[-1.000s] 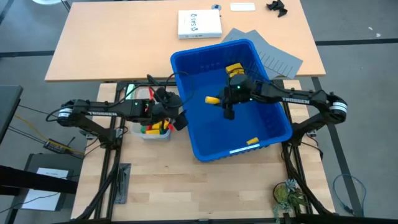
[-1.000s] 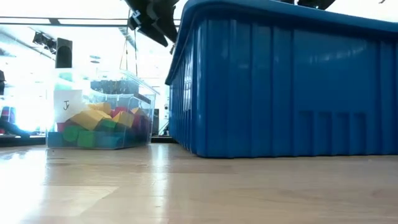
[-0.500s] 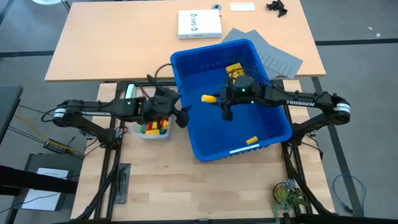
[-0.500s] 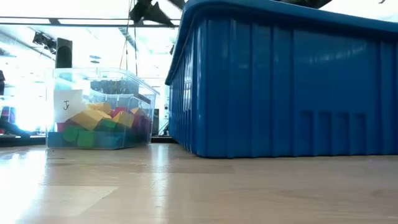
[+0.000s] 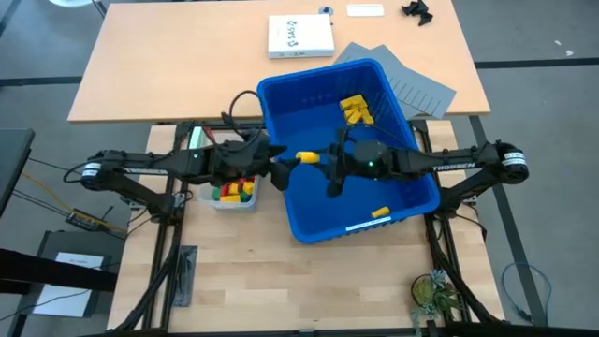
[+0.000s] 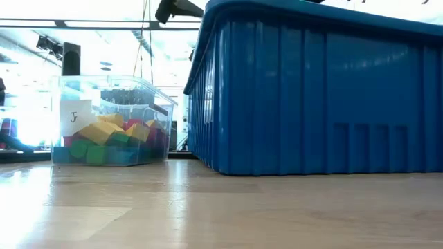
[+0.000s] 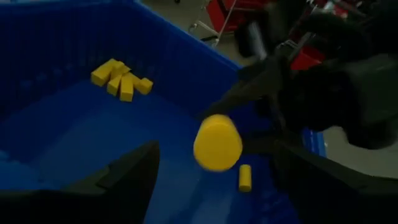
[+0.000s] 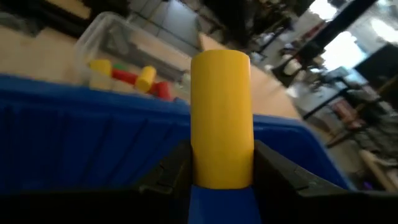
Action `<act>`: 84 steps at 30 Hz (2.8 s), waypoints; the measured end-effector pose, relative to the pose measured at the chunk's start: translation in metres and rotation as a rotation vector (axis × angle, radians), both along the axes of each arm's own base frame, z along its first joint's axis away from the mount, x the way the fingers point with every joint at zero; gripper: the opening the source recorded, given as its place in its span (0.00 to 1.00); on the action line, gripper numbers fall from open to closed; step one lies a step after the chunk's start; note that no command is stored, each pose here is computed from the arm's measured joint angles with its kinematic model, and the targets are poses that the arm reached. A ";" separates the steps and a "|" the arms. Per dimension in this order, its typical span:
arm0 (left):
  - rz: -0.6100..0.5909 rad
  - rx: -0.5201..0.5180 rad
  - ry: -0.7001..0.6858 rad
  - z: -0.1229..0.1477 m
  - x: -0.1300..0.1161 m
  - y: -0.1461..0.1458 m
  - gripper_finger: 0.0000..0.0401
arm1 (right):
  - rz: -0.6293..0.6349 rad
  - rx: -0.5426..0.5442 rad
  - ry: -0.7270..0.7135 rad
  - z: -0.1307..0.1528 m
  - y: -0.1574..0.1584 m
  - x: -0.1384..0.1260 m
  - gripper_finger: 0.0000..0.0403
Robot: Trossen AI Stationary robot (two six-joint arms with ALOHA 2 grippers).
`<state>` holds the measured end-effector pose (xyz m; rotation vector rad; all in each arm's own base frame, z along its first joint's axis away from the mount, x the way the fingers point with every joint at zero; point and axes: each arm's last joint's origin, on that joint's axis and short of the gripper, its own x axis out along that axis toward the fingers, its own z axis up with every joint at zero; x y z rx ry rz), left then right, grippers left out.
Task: Sort blocks
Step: Put the yellow block into the transparent bin
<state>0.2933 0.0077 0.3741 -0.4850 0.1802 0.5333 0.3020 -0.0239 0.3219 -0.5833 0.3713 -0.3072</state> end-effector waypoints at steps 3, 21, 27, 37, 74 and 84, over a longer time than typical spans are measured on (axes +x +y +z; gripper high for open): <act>-0.003 -0.007 0.010 -0.007 0.008 0.000 0.81 | 0.000 -0.038 -0.003 0.002 0.009 0.000 0.32; -0.043 -0.011 0.008 -0.018 0.027 -0.002 0.60 | 0.039 -0.053 -0.017 0.003 0.023 0.001 0.32; -0.058 0.029 0.019 -0.018 0.027 -0.002 0.37 | 0.039 -0.052 -0.020 0.004 0.022 0.001 0.43; -0.005 0.102 0.113 -0.011 0.007 0.000 0.34 | 0.009 -0.058 -0.021 0.004 0.021 0.001 0.68; 0.480 -0.056 0.710 -0.120 -0.088 0.009 0.51 | -0.091 0.150 -0.115 0.004 0.001 0.000 0.62; 0.462 -0.063 0.617 -0.104 -0.100 0.007 0.74 | -0.216 0.263 -0.162 0.002 -0.023 -0.003 0.72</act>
